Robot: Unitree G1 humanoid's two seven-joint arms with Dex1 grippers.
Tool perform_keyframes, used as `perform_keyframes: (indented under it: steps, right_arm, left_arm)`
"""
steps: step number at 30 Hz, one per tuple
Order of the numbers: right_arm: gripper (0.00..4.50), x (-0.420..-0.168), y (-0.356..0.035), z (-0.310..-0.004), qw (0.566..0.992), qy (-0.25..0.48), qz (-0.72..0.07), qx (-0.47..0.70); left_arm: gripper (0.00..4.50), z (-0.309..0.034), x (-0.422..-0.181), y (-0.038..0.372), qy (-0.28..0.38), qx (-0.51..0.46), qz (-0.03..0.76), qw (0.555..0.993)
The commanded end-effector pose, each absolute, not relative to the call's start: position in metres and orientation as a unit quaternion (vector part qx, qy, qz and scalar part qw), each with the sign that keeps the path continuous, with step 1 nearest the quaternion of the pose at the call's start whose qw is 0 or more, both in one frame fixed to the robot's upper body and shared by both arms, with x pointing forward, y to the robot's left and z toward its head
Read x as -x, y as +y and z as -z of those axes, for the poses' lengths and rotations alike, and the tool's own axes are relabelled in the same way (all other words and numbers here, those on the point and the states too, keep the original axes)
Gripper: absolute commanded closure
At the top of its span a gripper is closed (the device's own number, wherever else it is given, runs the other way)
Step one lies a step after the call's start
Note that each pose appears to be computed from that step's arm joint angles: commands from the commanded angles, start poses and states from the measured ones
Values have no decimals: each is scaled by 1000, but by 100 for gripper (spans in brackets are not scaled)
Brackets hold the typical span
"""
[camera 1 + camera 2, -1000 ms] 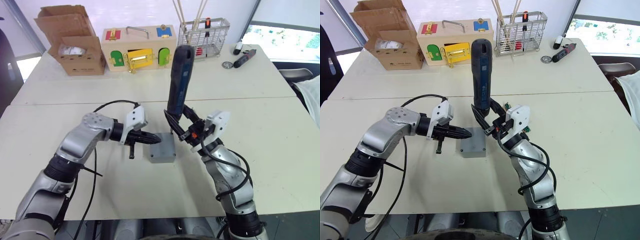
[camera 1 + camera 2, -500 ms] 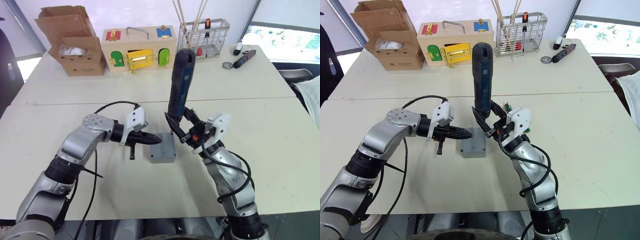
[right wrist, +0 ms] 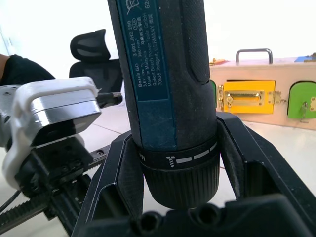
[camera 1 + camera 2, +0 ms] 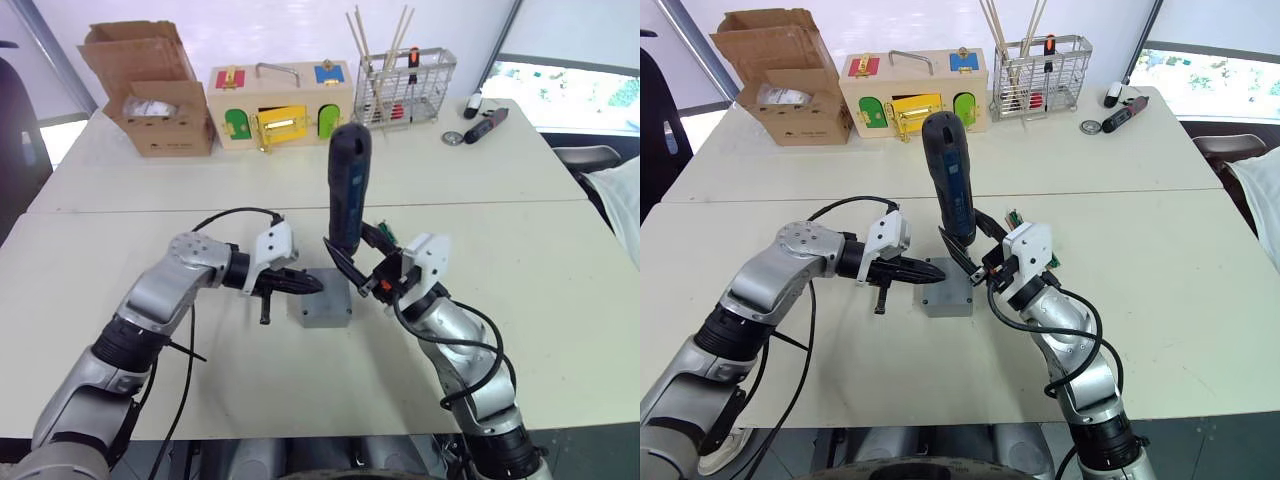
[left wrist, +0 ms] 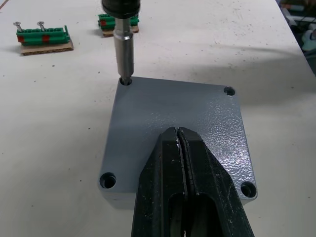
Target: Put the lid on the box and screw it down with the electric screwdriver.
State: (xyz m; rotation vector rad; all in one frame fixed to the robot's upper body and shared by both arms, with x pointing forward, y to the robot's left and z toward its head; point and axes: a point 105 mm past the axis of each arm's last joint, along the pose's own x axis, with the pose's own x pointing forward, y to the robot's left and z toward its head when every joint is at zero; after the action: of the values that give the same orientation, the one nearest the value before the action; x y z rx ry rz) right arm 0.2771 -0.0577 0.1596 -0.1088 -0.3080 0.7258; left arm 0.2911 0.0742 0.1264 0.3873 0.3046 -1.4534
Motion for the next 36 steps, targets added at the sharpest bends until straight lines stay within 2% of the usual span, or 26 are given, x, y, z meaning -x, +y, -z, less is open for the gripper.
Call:
perform_keyframes:
  steps: [1, 27, 36]
  right_arm:
    - [262, -283, -65, -119, 938, -57, -340, 36]
    - [262, -274, -75, -76, 936, 27, -341, 81]
    - [262, -275, -79, -73, 940, 35, -331, 74]
  left_arm:
    - [450, -113, -287, 76, 161, -184, 654, 716]
    - [450, -108, -285, 74, 173, -194, 651, 713]
    - [450, -110, -285, 73, 173, -194, 651, 714]
